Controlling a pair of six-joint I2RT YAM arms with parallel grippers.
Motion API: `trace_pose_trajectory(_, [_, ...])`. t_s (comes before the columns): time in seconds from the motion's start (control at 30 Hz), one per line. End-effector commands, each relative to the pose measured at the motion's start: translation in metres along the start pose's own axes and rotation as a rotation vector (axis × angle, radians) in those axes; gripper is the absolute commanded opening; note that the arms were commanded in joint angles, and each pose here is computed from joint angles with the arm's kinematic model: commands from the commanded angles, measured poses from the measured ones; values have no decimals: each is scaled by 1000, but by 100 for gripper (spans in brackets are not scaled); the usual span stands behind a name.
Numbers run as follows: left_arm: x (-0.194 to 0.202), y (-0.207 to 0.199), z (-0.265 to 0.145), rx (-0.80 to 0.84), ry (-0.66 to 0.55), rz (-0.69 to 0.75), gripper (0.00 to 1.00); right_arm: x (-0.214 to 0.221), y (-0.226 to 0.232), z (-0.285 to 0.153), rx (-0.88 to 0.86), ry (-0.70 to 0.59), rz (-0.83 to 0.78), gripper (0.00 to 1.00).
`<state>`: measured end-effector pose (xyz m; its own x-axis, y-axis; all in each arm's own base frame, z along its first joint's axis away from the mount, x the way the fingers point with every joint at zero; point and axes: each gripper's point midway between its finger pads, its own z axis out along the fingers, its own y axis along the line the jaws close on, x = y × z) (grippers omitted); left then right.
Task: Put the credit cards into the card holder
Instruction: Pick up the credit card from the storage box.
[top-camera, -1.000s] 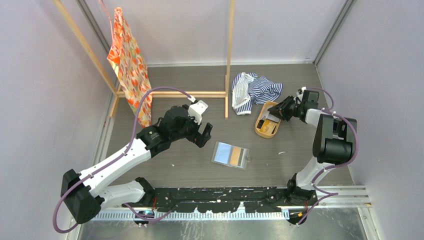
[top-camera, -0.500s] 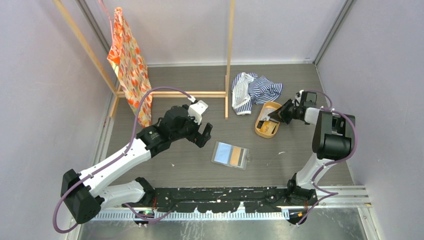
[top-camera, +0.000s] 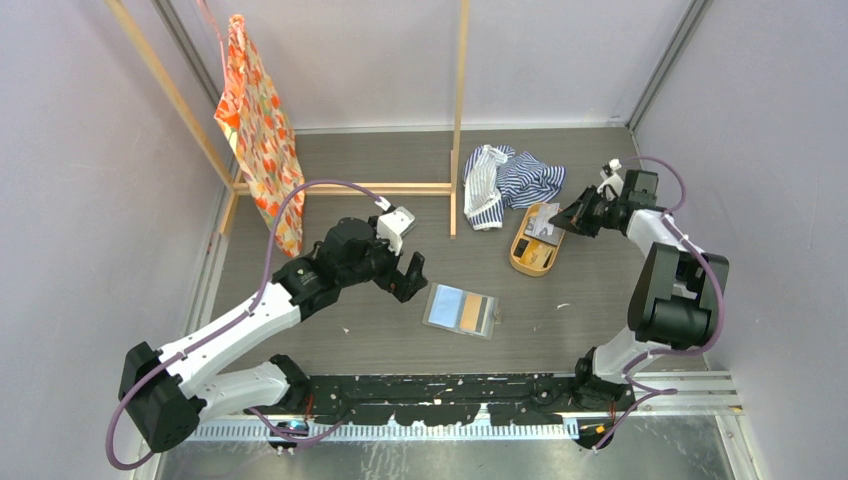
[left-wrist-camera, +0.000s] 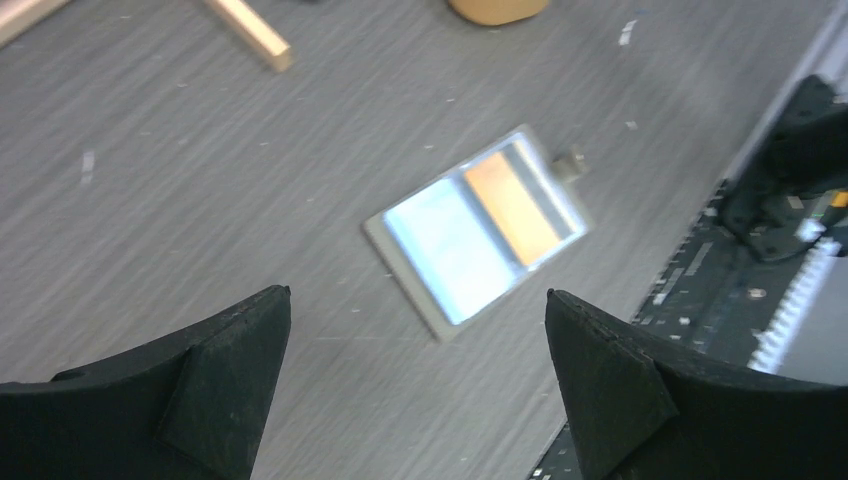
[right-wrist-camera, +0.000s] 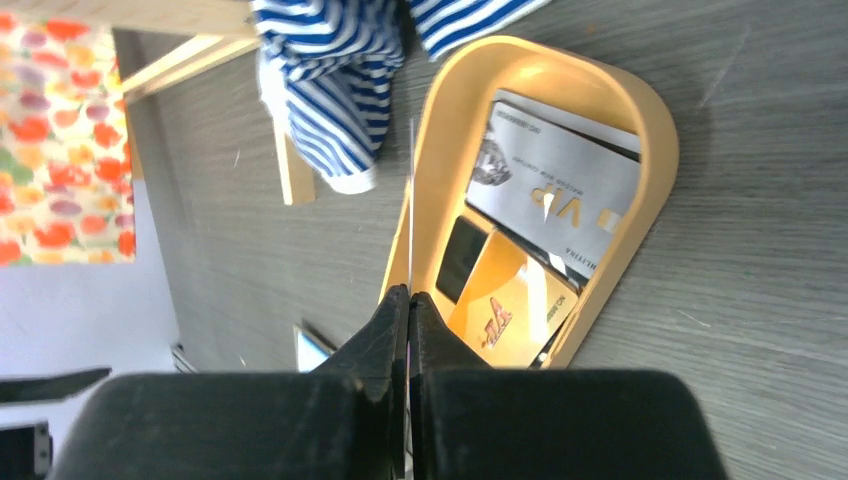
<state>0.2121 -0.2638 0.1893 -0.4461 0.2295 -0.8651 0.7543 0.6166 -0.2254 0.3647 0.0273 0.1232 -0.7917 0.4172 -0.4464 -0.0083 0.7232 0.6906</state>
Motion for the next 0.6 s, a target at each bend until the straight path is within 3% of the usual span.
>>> trace_pose_trajectory(0.0, [-45,-36,-1,185,-222,-189,100,24,60,-36,-280,88,-255,1])
trace_pose_trajectory(0.13, [-54,-42,9,269,-361,-461,100,43,88,-48,-456,153,-284,1])
trace_pose_trajectory(0.23, [-64,-43,16,321,-431,-586,98,62,109,-55,-595,233,-299,1])
trace_pose_trajectory(0.37, [-70,-44,34,360,-424,-664,95,86,135,-62,-725,342,-374,1])
trace_pose_trajectory(0.57, [-85,-45,58,406,-494,-670,87,96,150,-62,-775,373,-390,1])
